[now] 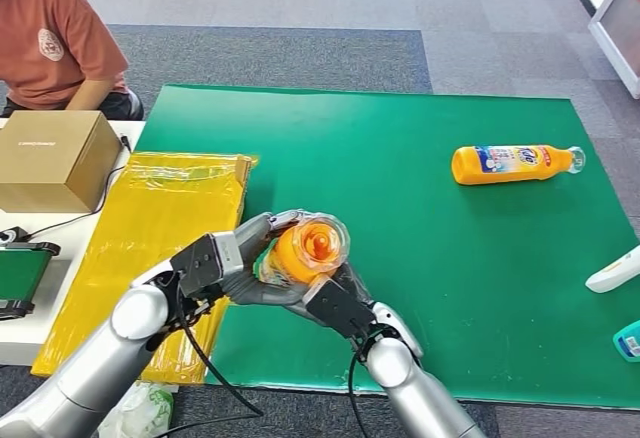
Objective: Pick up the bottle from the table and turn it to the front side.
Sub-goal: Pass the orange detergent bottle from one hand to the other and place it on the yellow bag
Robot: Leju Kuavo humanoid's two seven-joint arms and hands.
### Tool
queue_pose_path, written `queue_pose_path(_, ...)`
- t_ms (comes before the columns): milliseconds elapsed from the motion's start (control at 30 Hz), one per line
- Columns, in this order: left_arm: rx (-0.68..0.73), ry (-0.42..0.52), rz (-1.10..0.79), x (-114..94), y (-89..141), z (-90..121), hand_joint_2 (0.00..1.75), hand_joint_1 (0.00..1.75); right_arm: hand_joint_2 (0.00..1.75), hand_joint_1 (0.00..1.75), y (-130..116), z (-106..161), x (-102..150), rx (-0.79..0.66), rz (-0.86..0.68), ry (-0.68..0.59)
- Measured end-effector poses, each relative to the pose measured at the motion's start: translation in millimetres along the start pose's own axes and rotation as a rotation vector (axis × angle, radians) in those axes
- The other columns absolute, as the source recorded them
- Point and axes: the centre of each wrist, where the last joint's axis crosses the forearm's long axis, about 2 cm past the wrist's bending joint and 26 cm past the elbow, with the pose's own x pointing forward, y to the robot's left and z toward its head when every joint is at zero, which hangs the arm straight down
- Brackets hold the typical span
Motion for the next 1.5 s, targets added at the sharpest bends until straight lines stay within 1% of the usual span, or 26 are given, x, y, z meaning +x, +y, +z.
queue_pose_path(100, 0.004, -0.001, -0.008, 0.9, 1.3, -0.6, 1.75, 1.75, 1.75, 0.13, -0.9, -0.7, 2.5, -0.007, -0.004, -0.003)
queue_pose_path(133, 0.01, 0.0, -0.011, 1.0, 1.5, -0.7, 1.75, 1.75, 1.75, 0.0, -1.4, -1.2, 3.4, -0.011, -0.006, -0.003)
queue_pose_path(267, 0.052, 0.002, -0.05, -0.6, -0.3, 0.3, 1.75, 1.75, 1.75, 0.0, -4.4, -3.5, 6.3, -0.032, -0.015, -0.001)
queue_pose_path(433, 0.217, -0.02, -0.282, 3.6, -4.8, 3.2, 1.75, 1.75, 1.75, 0.0, -14.8, -1.6, 3.2, -0.093, -0.027, 0.023)
queue_pose_path(633, 0.366, -0.039, -0.486, 13.9, -10.0, 7.5, 1.75, 1.75, 1.75, 0.0, -30.2, 6.3, -3.1, -0.184, -0.033, 0.054)
queue_pose_path(700, 0.435, -0.028, -0.61, 16.3, -11.6, 11.5, 1.75, 1.75, 1.75, 0.0, -38.3, 9.5, -4.3, -0.238, -0.041, 0.057)
queue_pose_path(800, 0.571, 0.015, -0.859, 18.5, -15.0, 18.1, 1.75, 1.75, 1.75, 0.0, -54.2, 13.0, -0.8, -0.329, -0.055, 0.035)
queue_pose_path(933, 0.763, 0.091, -1.235, 12.4, -17.2, 29.0, 1.75, 1.75, 1.75, 0.0, -77.1, 11.3, 15.6, -0.436, -0.063, -0.041)
queue_pose_path(1000, 0.802, 0.11, -1.365, 1.6, -16.4, 34.6, 1.75, 1.75, 1.75, 0.0, -85.6, 8.8, 25.8, -0.476, -0.069, -0.089)
queue_pose_path(1067, 0.789, 0.155, -1.403, -14.1, -15.4, 40.7, 1.75, 1.75, 1.75, 0.0, -92.2, 6.9, 34.9, -0.512, -0.075, -0.136)
queue_pose_path(1333, 0.63, 0.41, -1.37, -94.4, -13.5, 76.4, 1.75, 1.75, 1.75, 0.0, -113.5, 6.7, 69.3, -0.612, -0.059, -0.314)
queue_pose_path(1400, 0.591, 0.461, -1.364, -109.8, -13.7, 84.0, 1.75, 1.75, 1.75, 0.0, -116.2, 7.6, 78.1, -0.622, -0.054, -0.358)
queue_pose_path(1500, 0.544, 0.516, -1.357, -126.6, -15.7, 91.0, 1.75, 1.75, 1.75, 0.0, -117.3, 9.2, 88.9, -0.624, -0.049, -0.409)
